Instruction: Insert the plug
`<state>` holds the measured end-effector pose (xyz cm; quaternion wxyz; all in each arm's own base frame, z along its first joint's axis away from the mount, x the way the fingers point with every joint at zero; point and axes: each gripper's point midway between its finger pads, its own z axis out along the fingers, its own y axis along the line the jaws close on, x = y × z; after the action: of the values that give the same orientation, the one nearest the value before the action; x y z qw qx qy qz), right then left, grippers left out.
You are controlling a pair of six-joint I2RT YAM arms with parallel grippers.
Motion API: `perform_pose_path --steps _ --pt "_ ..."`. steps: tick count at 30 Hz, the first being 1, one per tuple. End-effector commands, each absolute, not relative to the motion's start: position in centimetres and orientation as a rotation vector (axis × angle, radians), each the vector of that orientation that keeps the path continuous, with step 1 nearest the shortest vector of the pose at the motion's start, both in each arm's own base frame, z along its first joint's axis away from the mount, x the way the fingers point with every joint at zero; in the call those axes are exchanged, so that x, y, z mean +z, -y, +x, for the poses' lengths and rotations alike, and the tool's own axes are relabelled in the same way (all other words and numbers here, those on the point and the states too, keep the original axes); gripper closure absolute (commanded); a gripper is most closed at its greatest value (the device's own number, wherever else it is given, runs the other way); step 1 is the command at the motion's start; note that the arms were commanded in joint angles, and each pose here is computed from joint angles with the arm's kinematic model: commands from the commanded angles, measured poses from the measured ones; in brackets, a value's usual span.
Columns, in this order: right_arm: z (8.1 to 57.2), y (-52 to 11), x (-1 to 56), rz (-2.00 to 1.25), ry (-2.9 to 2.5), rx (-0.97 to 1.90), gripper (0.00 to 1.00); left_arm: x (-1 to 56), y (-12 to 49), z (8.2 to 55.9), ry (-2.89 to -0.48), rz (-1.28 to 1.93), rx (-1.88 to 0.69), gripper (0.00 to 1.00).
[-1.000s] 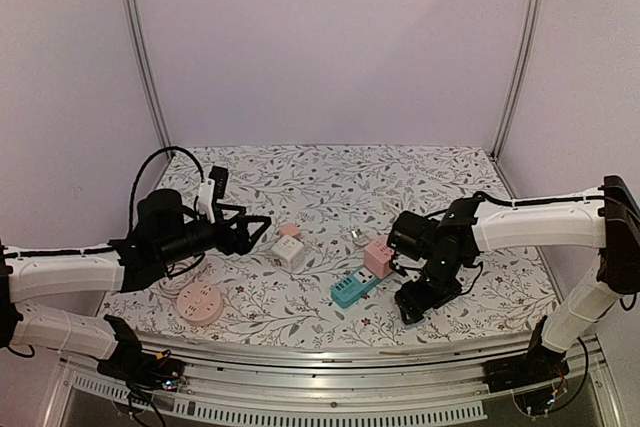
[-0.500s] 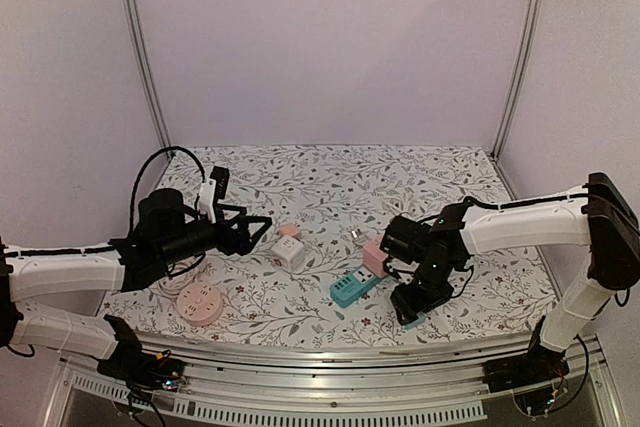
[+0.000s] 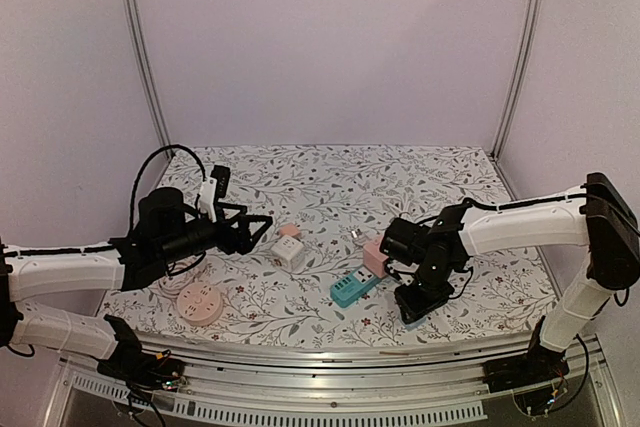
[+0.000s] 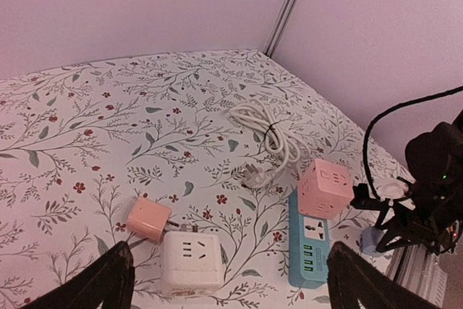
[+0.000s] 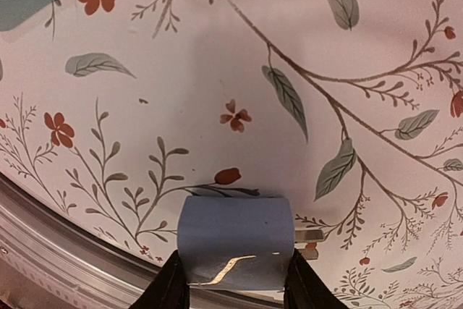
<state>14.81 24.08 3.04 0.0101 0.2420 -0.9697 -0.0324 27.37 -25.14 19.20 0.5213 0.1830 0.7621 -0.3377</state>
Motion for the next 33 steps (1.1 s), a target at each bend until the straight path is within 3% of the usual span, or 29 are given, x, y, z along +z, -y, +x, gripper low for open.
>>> perform_pose_path --steps 1,19,33 --pt "14.6 -23.6 2.4 0.774 3.017 -0.054 0.64 19.0 25.5 27.3 -1.838 0.463 -0.789 0.08" --pt "15.5 -24.8 9.1 0.832 3.159 -0.289 0.66 19.4 28.5 25.0 -1.759 0.659 -0.827 0.09" --pt "19.5 -29.8 13.5 0.735 3.336 -0.694 0.68 20.2 32.0 22.7 -1.718 0.747 -0.901 0.12"
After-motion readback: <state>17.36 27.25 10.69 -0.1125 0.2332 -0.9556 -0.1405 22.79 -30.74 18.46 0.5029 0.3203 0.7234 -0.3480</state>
